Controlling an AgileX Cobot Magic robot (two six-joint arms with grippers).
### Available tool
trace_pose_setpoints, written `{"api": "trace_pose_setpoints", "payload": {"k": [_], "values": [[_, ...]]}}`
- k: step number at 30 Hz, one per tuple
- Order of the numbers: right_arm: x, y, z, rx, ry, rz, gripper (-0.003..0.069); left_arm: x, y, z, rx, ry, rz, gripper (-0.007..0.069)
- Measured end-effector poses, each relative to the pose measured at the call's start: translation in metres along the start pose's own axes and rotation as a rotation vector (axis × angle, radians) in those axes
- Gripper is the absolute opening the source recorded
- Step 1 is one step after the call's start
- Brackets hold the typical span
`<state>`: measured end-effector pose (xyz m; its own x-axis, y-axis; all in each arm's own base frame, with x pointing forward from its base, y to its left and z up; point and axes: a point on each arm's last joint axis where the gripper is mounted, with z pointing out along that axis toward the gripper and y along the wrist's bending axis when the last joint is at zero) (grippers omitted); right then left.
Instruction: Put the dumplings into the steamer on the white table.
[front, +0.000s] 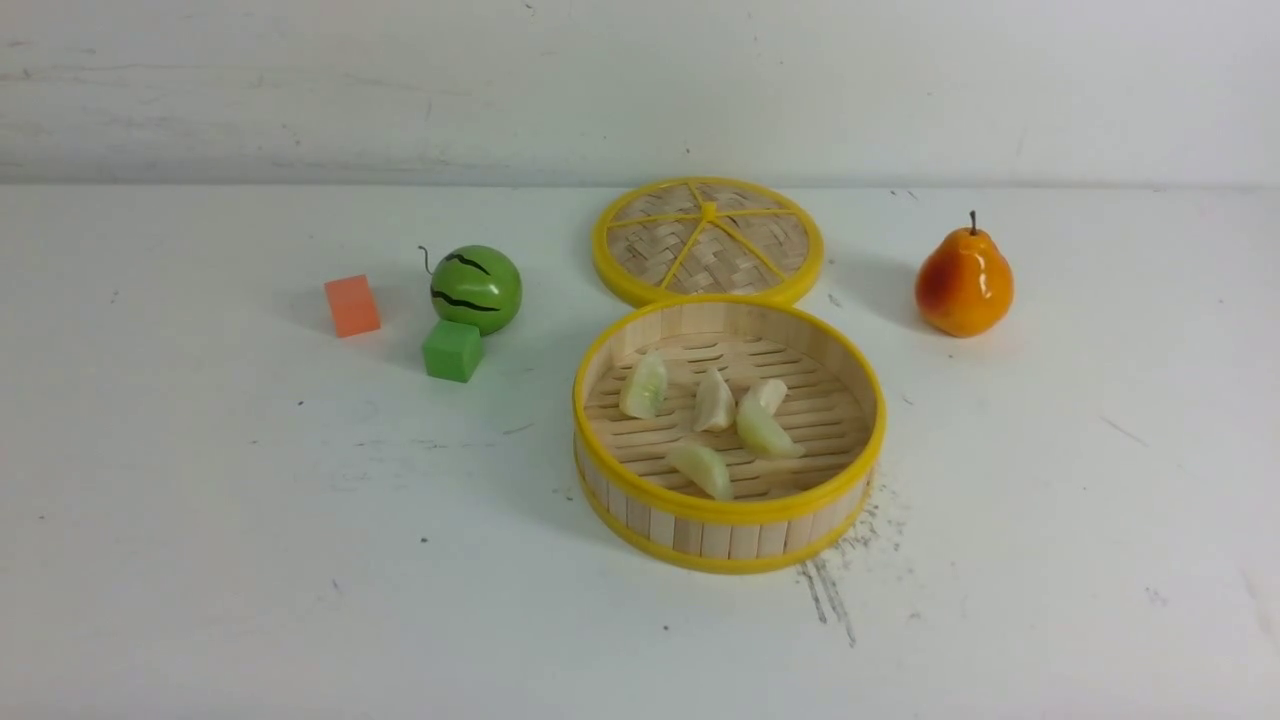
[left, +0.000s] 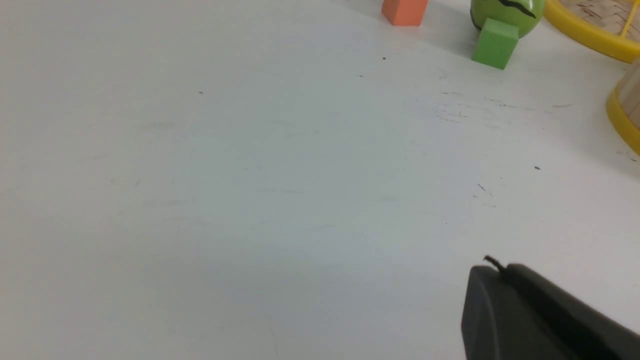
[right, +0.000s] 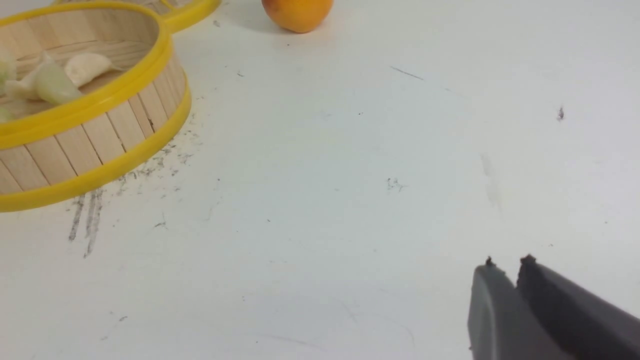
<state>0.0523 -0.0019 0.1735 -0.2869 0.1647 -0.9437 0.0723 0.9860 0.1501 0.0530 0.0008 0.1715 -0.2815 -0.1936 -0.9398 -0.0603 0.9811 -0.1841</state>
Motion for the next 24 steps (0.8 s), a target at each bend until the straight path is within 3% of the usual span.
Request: {"api": "trace_pose_setpoints", "payload": {"k": [24], "values": [[0.0000,0.0000,0.0000,0.000,0.000,-0.001,0.0099,0.0001,0.0000,0.0000,0.000,0.001,0.000,0.0002]]}}
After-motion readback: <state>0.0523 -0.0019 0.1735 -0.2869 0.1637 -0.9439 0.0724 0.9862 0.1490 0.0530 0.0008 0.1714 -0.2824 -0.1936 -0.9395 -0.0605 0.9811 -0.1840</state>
